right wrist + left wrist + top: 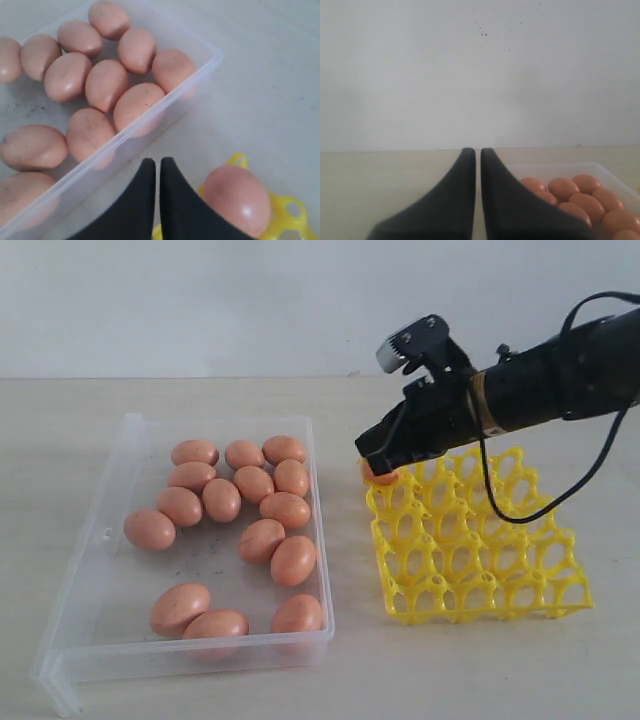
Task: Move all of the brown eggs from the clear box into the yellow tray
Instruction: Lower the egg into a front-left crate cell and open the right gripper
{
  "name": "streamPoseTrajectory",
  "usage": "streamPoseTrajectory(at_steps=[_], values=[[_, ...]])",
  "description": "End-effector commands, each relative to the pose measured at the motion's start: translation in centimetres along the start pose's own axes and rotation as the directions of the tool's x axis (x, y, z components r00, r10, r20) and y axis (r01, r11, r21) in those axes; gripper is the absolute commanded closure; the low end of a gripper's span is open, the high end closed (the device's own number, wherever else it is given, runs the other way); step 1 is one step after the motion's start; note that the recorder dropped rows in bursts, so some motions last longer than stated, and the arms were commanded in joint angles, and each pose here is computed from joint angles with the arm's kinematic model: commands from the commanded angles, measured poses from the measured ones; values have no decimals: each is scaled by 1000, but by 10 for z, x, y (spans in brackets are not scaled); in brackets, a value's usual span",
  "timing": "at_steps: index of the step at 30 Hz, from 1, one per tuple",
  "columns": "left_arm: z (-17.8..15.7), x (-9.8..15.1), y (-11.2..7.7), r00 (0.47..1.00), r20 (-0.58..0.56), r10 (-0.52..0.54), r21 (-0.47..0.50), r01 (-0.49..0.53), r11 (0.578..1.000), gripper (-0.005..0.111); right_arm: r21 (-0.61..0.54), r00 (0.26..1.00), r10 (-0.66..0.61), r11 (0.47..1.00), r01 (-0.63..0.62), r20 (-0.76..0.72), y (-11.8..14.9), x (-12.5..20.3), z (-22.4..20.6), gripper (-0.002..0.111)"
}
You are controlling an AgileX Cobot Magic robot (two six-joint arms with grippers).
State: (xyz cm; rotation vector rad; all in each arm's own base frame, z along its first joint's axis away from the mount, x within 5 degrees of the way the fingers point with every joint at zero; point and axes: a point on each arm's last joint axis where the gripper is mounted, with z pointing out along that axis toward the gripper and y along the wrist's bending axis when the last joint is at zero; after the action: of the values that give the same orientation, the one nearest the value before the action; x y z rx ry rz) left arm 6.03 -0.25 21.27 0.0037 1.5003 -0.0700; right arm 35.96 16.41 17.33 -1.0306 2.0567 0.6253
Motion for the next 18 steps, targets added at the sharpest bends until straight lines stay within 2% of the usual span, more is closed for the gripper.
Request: streamPoseTrajectory(at_steps=[1,5,10,12,15,18], values=[[0,-2,0,1000,13,0,-2,0,1000,103,127,995,-47,990,58,-90,6,10,29,109],[0,-2,0,1000,13,0,-2,0,1000,103,145,995,-42,988,55,-88,3,6,40,109],[0,-2,0,1000,13,0,-2,0,1000,103,278,997,13,960,7,-71,-12,-3,38,109],[0,-2,0,1000,13,0,-2,0,1000,103,279,998,12,960,8,-69,-12,-3,38,109],[0,-2,0,1000,13,0,-2,0,1000,103,221,998,-6,975,20,-64,-7,-4,40,109],[0,-2,0,1000,13,0,-2,0,1000,103,237,998,-8,971,23,-66,-7,-5,39,109]])
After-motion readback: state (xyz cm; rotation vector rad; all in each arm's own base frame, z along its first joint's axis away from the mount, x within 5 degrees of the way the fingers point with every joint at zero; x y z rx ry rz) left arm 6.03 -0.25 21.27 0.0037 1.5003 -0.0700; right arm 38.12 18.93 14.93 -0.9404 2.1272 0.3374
